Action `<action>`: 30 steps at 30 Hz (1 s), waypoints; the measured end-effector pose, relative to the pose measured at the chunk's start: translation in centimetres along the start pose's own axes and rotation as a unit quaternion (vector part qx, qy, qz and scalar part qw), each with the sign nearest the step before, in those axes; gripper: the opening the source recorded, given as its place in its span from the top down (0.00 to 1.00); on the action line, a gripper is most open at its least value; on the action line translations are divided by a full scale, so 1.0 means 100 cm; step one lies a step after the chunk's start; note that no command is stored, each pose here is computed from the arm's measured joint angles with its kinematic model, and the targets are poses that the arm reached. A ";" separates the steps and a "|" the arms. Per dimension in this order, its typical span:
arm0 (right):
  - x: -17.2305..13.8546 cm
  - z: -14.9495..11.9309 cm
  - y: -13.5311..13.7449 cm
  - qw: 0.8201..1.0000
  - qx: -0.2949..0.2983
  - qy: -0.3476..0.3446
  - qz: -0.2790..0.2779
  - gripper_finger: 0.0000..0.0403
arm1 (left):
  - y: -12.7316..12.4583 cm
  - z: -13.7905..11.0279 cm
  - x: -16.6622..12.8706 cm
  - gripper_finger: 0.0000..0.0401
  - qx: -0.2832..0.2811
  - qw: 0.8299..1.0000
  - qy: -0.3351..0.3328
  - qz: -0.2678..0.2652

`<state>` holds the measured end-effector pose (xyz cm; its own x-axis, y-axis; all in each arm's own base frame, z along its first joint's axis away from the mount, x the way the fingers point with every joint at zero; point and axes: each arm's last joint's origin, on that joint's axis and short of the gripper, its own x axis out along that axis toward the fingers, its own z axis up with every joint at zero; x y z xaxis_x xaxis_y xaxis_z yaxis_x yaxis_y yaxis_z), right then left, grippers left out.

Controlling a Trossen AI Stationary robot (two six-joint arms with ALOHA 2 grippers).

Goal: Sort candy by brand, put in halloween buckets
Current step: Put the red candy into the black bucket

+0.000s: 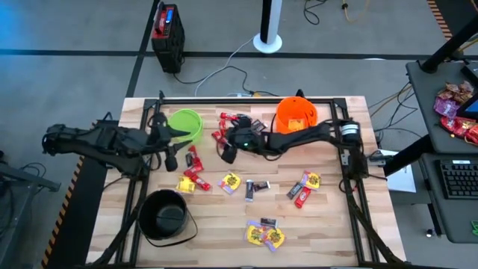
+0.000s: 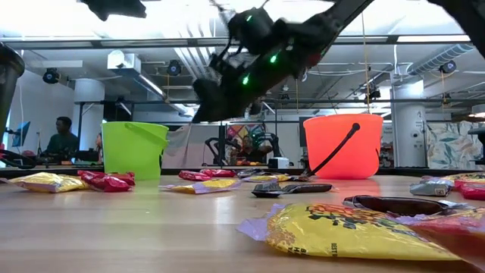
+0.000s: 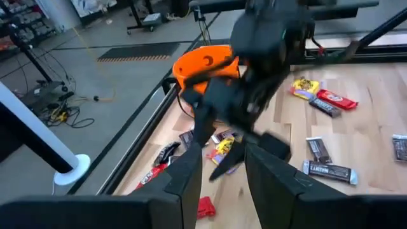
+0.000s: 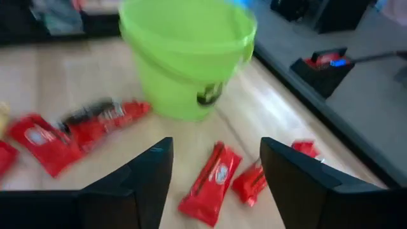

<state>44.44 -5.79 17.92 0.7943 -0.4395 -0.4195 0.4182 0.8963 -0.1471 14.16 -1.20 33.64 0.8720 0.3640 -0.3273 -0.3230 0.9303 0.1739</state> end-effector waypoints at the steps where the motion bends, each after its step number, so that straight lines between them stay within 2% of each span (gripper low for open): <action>1: 0.006 -0.003 0.001 1.000 0.001 0.008 -0.001 0.41 | 0.001 -0.001 -0.002 0.74 -0.004 1.000 -0.007 0.000; 5: 0.029 -0.014 0.001 0.998 0.039 0.044 -0.010 0.36 | 0.005 -0.004 -0.008 0.74 -0.012 1.000 -0.018 0.000; 10: 0.050 -0.034 0.004 0.994 0.057 0.093 -0.025 0.35 | 0.007 -0.005 -0.011 0.74 -0.007 1.000 -0.023 0.000; 18: 0.067 -0.053 0.001 0.986 0.087 0.136 -0.034 0.41 | 0.005 -0.004 -0.007 0.74 0.001 1.000 -0.021 0.000; 23: 0.069 -0.056 -0.004 0.984 0.094 0.143 -0.042 0.55 | 0.000 -0.004 0.000 0.74 -0.008 1.000 -0.026 -0.001; 30: 0.069 -0.055 -0.009 0.983 0.090 0.158 -0.015 0.87 | -0.011 -0.013 0.017 0.74 -0.024 0.998 -0.054 -0.012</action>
<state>47.07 -9.30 10.26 0.6159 -0.4002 -0.6787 0.5335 0.8457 -0.0145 15.51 -1.54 31.69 0.9132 0.3374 -0.2285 -0.3170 0.9406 0.1218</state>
